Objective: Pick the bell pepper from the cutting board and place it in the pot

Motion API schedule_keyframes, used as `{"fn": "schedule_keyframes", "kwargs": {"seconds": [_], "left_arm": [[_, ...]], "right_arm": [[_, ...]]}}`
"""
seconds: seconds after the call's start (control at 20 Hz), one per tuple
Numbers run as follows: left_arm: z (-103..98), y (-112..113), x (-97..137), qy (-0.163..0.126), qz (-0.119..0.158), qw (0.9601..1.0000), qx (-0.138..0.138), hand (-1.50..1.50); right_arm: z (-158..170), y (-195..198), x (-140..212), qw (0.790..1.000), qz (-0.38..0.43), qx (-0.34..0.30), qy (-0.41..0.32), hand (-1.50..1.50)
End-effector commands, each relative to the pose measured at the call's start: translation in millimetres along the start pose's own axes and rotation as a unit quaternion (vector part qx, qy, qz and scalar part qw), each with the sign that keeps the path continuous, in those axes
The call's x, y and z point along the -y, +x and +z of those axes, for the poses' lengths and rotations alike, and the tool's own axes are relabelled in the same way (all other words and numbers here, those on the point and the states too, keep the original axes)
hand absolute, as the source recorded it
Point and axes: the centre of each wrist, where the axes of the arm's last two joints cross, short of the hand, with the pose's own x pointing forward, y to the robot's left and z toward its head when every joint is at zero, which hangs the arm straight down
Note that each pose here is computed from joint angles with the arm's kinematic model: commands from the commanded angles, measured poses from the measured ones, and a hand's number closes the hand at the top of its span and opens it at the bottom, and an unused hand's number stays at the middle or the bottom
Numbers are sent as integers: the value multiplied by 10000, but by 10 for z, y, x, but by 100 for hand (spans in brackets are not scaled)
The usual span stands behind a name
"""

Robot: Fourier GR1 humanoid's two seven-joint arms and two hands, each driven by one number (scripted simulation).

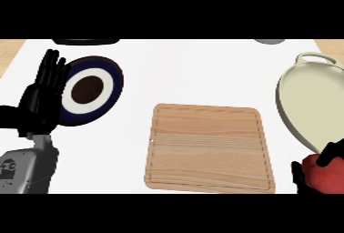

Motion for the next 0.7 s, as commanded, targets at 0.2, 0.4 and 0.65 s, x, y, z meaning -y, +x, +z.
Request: {"fn": "schedule_keyframes", "kwargs": {"seconds": [0.2, 0.4, 0.65], "left_arm": [[-11, 49, 90, -14, -27, 10000, -26, 0], [38, -75, -72, -7, -33, 10000, -3, 0], [6, 125, 94, -185, 38, 9998, -40, 0]], "right_arm": [[-455, -1013, 40, 9957, -854, -362, -62, 150], [-748, -1616, 193, 9933, -1078, -356, -206, 150], [-1003, -2192, -115, 9941, -1028, -330, 126, 150]]}}
